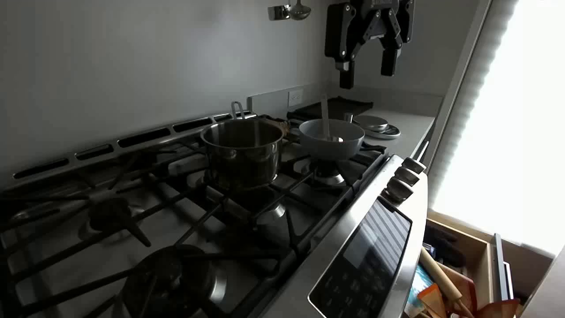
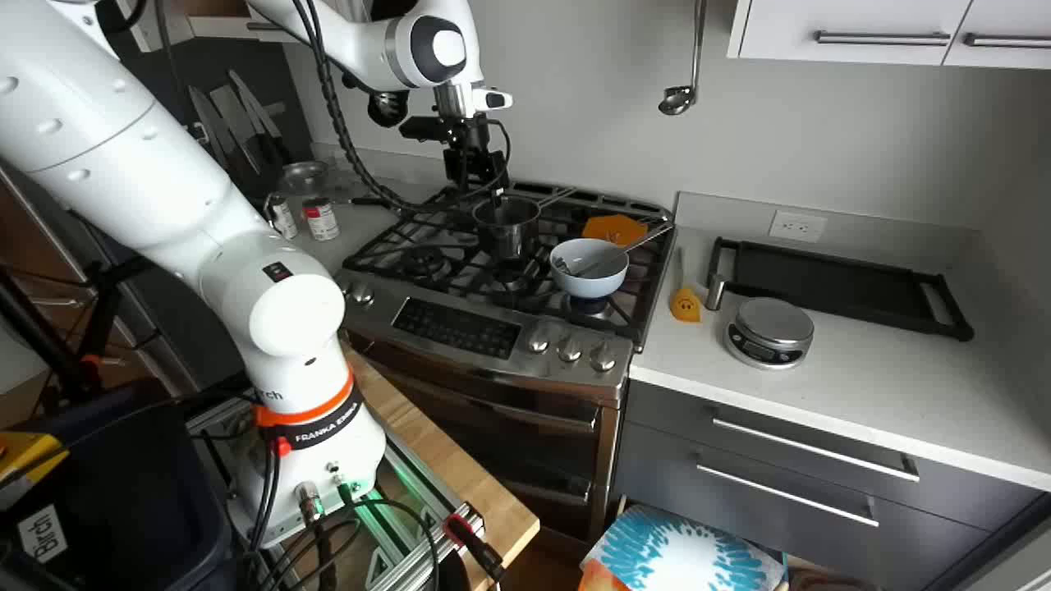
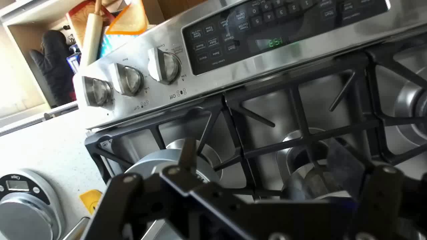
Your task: Turn the light of the range hood on
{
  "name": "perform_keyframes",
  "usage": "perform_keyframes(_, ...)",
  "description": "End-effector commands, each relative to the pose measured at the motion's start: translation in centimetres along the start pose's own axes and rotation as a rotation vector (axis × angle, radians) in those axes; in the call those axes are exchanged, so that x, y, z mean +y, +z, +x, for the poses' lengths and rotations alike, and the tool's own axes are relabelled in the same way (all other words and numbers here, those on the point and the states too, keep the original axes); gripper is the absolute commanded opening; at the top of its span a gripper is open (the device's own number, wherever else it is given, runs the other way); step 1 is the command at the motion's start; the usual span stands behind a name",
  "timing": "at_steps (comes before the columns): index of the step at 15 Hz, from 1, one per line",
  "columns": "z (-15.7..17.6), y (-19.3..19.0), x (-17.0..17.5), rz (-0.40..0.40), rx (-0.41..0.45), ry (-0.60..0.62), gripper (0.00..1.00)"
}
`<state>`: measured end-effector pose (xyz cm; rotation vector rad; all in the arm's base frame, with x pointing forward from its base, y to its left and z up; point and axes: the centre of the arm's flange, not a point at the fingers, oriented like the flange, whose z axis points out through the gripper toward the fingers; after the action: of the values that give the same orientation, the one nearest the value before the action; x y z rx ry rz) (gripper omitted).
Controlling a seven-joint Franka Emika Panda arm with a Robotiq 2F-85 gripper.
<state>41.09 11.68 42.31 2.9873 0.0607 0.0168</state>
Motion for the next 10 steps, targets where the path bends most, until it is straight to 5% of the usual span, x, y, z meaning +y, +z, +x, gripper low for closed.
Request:
perform_keyframes(1, 0.0, 0.0, 0.0, 0.0, 0.0, 0.0, 1.0)
perform_keyframes(6, 0.0, 0.0, 0.0, 0.0, 0.0, 0.0, 1.0)
perform_keyframes(10, -0.7, -4.6, 2.6, 0.188, 0.103, -0.082, 0.99)
